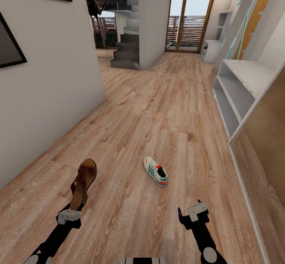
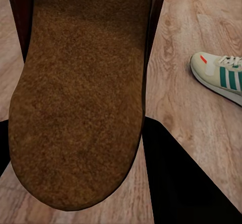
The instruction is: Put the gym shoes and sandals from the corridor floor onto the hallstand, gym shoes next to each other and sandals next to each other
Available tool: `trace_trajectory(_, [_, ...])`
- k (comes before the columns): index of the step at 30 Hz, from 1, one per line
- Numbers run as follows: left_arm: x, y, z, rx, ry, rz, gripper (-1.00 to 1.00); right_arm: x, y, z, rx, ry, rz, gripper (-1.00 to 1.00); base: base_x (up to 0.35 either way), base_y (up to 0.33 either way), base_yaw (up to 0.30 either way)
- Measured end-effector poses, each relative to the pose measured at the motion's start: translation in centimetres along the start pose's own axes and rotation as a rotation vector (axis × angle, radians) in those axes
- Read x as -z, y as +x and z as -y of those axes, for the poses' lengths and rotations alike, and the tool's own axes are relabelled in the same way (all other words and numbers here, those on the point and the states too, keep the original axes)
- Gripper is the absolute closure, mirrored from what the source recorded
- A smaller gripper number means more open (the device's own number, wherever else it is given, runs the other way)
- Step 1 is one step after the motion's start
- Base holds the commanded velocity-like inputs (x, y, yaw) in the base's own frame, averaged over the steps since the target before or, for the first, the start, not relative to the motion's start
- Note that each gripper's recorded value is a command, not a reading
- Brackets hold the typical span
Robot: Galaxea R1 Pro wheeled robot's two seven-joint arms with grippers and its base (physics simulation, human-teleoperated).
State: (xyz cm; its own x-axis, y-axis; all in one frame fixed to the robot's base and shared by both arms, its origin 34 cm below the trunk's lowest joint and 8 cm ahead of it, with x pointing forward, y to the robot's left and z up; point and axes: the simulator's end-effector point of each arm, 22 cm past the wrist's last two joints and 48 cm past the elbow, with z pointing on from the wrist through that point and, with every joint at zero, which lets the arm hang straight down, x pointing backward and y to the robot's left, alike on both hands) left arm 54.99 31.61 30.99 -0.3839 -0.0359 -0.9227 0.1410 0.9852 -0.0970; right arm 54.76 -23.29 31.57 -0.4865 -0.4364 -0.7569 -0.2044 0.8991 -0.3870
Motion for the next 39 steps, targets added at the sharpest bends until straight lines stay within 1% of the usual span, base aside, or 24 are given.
trace_trajectory(6, [0.02,0.02,-0.09,-0.003,-0.003,-0.001,1.00,-0.12,0.17,-0.11,-0.004,-0.012,-0.005,-1.00,0.065,0.000,0.000])
trace_trajectory(11, [0.02,0.03,-0.06,-0.006,-0.002,-0.002,1.00,-0.12,0.41,-0.19,-0.020,-0.019,-0.012,-1.00,0.244,-0.009,0.000])
trace_trajectory(18, [0.01,0.02,-0.04,-0.007,-0.001,-0.002,1.00,-0.05,0.33,-0.30,-0.025,-0.021,-0.006,-1.00,0.194,-0.026,0.000])
trace_trajectory(30, [0.00,0.04,-0.02,-0.006,-0.002,-0.002,1.00,0.00,0.18,-0.47,-0.031,-0.022,-0.001,-1.00,0.046,-0.006,0.003])
trace_trajectory(39, [0.00,0.11,-0.03,-0.006,-0.002,-0.003,1.00,0.01,-0.14,-0.86,-0.044,-0.015,0.001,-1.00,0.005,-0.001,0.192])
